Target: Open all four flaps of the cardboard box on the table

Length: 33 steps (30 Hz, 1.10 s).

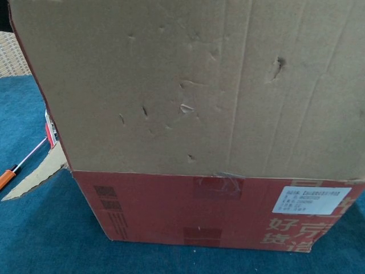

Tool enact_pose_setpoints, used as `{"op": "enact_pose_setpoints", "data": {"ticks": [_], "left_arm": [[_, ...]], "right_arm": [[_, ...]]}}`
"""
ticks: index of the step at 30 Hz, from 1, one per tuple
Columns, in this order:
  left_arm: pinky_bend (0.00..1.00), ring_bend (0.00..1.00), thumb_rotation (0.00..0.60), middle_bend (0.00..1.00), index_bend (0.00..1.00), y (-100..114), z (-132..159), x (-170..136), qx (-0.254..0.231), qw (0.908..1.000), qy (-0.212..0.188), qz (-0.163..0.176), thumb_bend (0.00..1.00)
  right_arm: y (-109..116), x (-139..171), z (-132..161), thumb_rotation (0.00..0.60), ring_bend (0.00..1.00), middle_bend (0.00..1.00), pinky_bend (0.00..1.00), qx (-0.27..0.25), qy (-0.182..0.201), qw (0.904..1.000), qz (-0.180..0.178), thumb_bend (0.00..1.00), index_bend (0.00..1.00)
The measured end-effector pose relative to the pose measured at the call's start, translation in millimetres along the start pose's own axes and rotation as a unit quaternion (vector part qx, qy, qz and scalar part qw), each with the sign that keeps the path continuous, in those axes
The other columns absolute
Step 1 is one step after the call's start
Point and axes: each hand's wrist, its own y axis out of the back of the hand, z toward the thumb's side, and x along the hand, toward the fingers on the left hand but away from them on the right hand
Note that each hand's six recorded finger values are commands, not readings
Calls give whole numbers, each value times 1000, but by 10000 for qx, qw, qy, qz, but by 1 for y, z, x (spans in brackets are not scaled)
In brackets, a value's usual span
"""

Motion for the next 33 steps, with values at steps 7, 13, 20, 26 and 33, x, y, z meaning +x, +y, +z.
{"op": "enact_pose_setpoints", "data": {"ticks": [7,13,20,26,33], "left_arm": [[0,0,137,0,407,-8,-3,-2,57,9998,35,-172,214],[0,0,134,0,406,-19,-6,-2,129,9992,87,-363,215],[0,0,134,0,406,-29,-5,-4,193,9984,53,-537,215],[0,0,132,0,406,-37,-7,-5,262,9972,101,-686,214],[0,0,131,0,405,-48,-14,-3,374,9941,317,-969,214]], "right_arm": [[1,1,0,600,0,93,0,12,-8,10000,-5,1000,220],[0,2,1,600,0,93,0,12,-3,10000,6,1000,220],[1,3,1,600,0,92,0,14,-6,10000,0,1000,216],[1,3,1,600,0,93,0,5,-7,10000,-6,1000,216],[1,5,-1,600,0,92,0,-16,-36,10000,-19,1000,216]]}}
